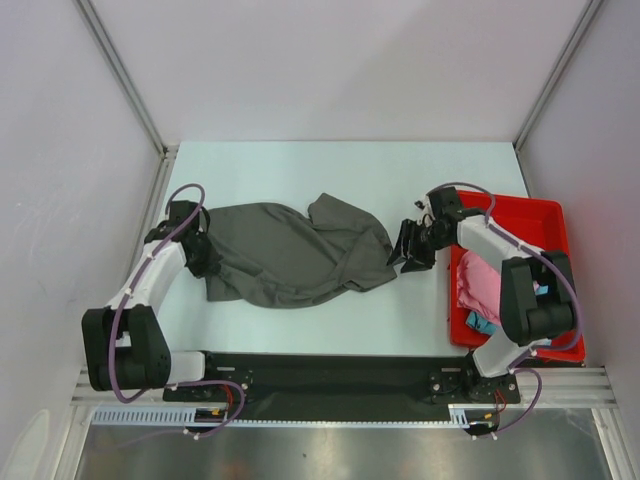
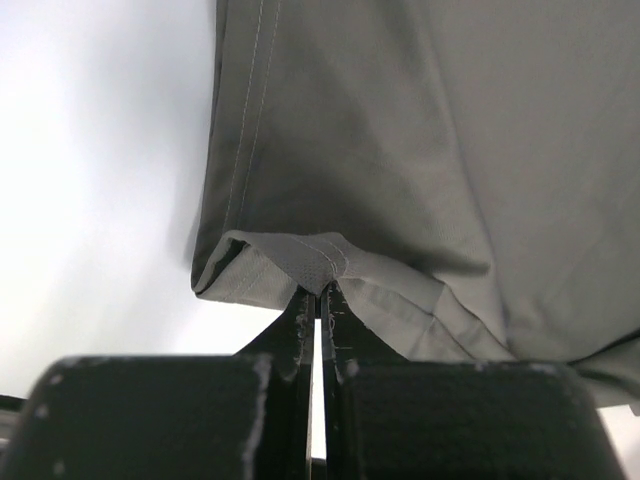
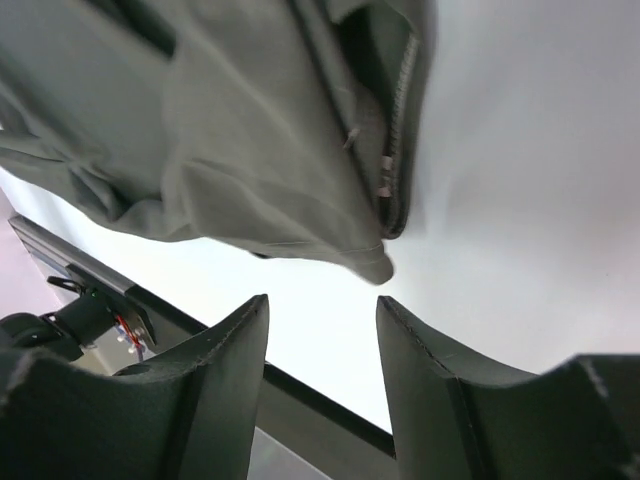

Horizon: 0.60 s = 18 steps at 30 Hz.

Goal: Fold and stack the t-shirts
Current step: Flatten the tshirt out

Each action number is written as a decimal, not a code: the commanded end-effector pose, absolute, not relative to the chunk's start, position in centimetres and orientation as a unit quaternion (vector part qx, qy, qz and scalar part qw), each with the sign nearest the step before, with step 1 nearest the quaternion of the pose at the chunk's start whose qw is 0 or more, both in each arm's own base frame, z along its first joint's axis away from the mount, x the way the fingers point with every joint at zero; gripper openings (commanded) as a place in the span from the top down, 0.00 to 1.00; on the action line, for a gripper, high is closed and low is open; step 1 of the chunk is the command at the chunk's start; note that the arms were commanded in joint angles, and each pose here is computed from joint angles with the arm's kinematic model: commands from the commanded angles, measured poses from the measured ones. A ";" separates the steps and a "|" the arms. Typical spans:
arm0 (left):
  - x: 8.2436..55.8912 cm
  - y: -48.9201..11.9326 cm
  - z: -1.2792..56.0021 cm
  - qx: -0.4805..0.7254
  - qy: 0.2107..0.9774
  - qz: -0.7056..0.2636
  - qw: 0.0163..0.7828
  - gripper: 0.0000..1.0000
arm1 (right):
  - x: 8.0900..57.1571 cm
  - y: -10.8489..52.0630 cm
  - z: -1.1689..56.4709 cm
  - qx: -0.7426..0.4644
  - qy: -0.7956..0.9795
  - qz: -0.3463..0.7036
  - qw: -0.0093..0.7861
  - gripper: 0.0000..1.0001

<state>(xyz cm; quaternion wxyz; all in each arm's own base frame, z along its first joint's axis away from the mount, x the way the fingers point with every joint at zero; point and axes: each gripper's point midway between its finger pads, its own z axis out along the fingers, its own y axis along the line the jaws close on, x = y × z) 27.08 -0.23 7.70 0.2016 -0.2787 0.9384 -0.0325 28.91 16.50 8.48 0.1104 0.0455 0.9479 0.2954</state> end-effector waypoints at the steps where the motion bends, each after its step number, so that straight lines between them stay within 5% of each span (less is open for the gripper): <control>1: 27.1 -0.4 8.6 -0.266 0.937 -0.045 0.221 1.00 | 29.9 17.4 7.5 0.025 0.939 0.324 0.111 0.46; 18: 26.1 -0.6 8.4 -0.273 0.934 -0.049 0.223 1.00 | 30.3 17.1 5.2 0.021 0.948 0.306 0.084 0.62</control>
